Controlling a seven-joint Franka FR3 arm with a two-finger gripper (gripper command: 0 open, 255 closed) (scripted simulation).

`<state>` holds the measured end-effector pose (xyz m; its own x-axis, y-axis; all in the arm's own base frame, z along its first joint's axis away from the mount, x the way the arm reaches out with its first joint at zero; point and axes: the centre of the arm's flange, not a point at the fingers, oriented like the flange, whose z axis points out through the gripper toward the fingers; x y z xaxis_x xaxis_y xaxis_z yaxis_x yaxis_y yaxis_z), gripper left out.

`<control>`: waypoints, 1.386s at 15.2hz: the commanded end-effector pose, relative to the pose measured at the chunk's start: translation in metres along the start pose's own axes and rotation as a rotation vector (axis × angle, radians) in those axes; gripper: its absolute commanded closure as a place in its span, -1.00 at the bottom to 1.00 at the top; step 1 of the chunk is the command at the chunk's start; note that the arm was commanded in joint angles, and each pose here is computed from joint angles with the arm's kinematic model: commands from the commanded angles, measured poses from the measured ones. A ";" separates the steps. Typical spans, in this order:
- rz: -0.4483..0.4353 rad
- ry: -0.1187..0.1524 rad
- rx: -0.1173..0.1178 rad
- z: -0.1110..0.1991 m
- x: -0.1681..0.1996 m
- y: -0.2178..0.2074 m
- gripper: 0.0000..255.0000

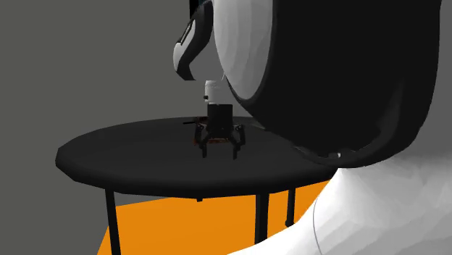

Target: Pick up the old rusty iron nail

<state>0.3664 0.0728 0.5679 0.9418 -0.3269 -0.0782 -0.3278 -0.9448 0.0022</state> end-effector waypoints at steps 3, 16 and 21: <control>0.206 0.037 0.027 -0.005 0.033 -0.032 -1.00; 0.850 0.157 0.107 -0.038 0.170 -0.076 -1.00; 1.014 0.187 0.128 -0.045 0.206 -0.072 -1.00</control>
<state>0.5843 0.0746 0.5985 0.2306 -0.9714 0.0564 -0.9640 -0.2359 -0.1223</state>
